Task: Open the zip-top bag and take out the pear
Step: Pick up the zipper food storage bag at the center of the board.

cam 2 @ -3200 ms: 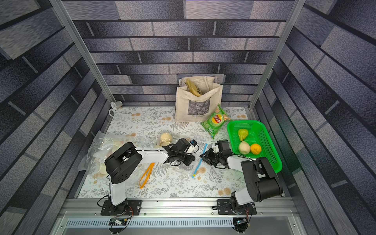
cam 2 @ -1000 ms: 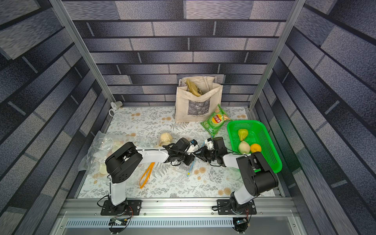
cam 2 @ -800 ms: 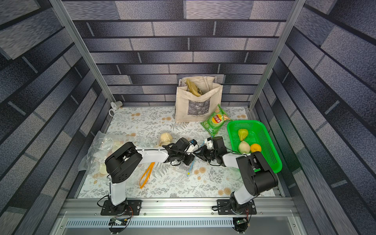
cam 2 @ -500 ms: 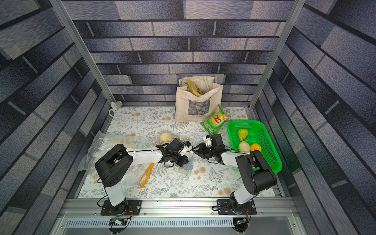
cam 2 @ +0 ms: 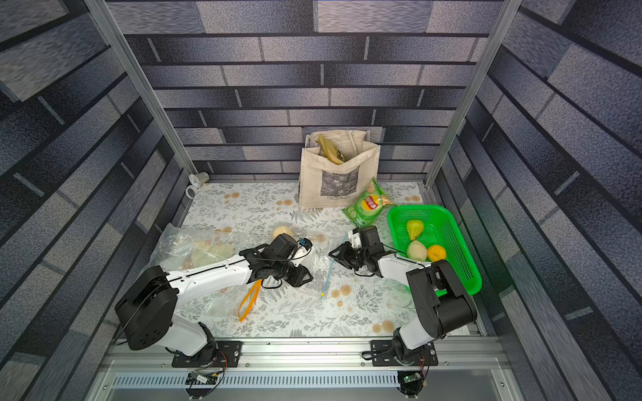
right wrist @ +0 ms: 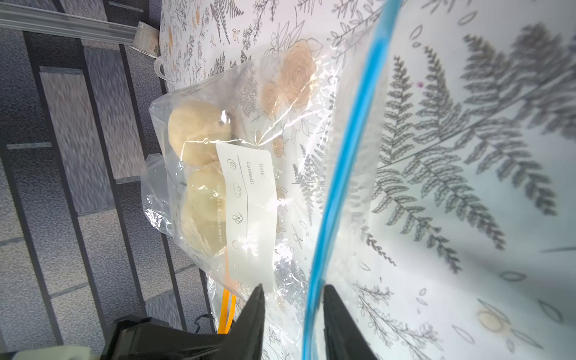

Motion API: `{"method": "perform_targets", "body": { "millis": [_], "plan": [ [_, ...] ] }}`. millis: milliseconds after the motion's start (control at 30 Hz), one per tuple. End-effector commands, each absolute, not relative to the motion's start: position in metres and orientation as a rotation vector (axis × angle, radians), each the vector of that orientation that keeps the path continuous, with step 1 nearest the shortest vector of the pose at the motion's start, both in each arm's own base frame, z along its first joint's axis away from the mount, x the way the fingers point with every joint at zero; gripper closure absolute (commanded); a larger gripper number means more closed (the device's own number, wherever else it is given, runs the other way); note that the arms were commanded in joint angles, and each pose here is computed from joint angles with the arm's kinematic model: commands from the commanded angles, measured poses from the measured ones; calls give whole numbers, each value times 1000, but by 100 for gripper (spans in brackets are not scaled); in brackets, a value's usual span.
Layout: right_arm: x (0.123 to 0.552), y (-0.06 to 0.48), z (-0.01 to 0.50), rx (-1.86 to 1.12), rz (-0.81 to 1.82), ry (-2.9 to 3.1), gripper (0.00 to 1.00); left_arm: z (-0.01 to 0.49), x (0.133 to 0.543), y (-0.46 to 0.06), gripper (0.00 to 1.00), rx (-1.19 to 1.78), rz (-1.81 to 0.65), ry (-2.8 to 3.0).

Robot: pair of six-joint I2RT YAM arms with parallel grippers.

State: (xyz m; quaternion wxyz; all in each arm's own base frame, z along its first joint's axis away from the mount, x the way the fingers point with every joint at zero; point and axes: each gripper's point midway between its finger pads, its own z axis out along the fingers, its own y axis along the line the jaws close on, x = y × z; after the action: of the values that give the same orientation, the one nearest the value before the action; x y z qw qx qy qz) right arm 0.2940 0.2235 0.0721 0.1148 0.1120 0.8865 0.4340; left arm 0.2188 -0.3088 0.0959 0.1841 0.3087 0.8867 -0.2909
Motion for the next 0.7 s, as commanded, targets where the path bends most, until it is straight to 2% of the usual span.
{"method": "perform_targets", "body": {
  "millis": [0, 200, 433, 667],
  "plan": [
    [283, 213, 67, 279, 1137, 2684, 68, 97, 215, -305, 59, 810, -858, 2516],
    [277, 218, 65, 266, 1193, 2711, 71, 95, 215, -317, 56, 742, -948, 2480],
    [264, 217, 61, 281, 1214, 2748, 72, 95, 203, -329, 44, 762, -947, 2449],
    [252, 215, 51, 289, 1215, 2790, 72, 91, 202, -330, 42, 770, -918, 2450]
  ]
}}
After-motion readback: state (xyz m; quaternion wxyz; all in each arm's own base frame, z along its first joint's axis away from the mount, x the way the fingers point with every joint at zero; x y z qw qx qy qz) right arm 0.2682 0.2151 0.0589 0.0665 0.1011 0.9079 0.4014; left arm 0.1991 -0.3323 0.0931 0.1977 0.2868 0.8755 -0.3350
